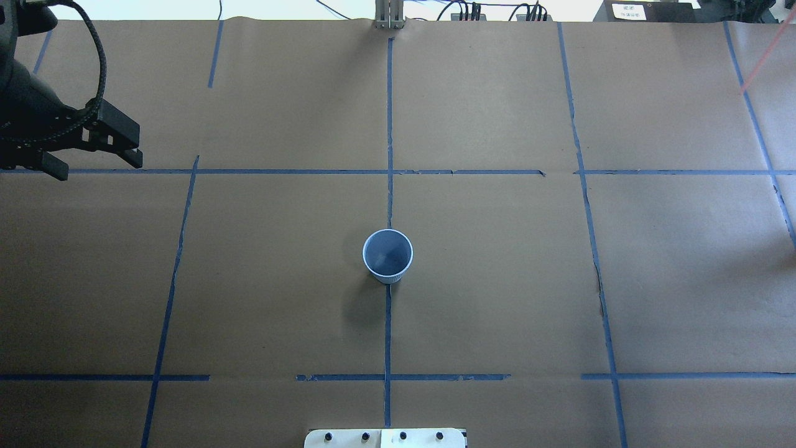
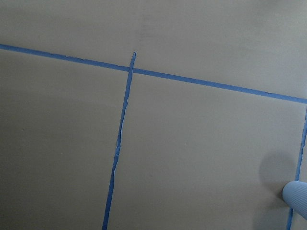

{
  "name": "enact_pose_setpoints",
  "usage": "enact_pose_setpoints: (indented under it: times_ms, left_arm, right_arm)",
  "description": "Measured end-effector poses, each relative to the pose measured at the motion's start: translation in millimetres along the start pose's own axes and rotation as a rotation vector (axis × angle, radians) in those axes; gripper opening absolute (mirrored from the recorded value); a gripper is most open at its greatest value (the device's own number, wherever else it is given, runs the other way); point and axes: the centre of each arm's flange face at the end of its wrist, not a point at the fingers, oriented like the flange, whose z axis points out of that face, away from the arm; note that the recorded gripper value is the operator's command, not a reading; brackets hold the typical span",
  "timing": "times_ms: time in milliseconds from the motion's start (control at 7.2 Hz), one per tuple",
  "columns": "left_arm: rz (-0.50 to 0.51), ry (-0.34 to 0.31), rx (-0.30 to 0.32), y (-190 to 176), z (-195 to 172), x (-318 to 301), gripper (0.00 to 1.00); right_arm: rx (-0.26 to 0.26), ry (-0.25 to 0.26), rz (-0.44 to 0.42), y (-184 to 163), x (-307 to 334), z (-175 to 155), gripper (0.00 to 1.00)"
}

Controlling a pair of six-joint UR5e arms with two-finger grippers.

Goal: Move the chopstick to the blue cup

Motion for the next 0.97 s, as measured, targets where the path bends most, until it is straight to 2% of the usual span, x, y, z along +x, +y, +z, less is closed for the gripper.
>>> enact_pose_setpoints:
  times_ms: [417,694,972]
  left_arm:
    - [0.101,-0.048,-0.001,-12.0,5.2,-42.9,1.00]
    - [0.192,-0.089,0.013,-26.9,-4.0,-100.0,1.00]
    - [0.262,-0.129,0.027,-38.2,-19.7,-165.3,1.00]
  right_arm:
    - [-0.015,-0.090,0.020,24.7,-147.8,12.2,0.00]
    - [0.017,-0.116,0.035,69.0,-241.3,20.0,0.00]
    - [0.059,-0.133,0.013,118.3,-328.5,31.8,0.00]
